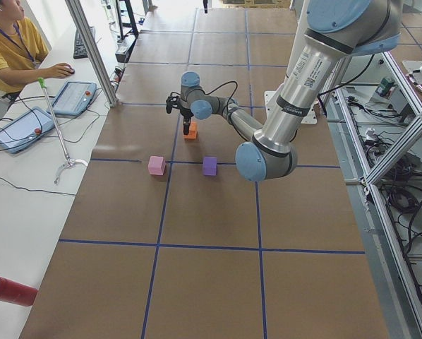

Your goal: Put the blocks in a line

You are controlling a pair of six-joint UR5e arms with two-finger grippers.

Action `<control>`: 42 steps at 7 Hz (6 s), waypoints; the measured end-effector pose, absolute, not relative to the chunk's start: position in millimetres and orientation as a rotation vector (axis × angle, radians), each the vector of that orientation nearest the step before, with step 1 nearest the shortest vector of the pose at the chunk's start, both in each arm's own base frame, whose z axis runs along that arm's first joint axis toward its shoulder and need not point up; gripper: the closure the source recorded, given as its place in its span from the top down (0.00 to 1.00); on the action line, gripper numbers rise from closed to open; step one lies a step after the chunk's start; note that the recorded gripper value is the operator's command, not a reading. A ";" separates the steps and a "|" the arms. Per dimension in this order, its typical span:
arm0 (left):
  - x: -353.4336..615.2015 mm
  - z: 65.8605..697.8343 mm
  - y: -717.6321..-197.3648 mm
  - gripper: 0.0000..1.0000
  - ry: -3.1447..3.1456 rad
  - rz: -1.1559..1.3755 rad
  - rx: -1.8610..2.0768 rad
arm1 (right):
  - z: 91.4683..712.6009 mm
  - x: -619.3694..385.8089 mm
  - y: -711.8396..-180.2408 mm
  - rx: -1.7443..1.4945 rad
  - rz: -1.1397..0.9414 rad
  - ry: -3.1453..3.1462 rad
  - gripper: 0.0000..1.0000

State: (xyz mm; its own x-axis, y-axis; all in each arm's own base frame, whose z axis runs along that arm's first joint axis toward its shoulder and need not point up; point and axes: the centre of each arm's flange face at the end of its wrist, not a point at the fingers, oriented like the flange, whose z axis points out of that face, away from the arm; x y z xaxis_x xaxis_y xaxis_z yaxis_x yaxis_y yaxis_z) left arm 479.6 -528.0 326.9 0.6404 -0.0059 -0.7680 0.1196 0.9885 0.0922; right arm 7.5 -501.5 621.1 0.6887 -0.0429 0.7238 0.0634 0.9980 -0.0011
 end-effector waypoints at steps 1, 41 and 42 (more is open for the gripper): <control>487.4 333.2 -525.0 0.25 0.863 -0.067 0.127 | 621.1 7.4 -501.5 -0.027 -0.059 -0.809 1.00; -62.4 637.3 -502.5 1.00 0.827 0.104 0.211 | 621.6 7.5 -501.4 -0.028 -0.059 -0.809 1.00; -62.4 637.8 -502.4 1.00 0.828 0.103 0.210 | 621.5 7.5 -501.4 -0.028 -0.059 -0.809 1.00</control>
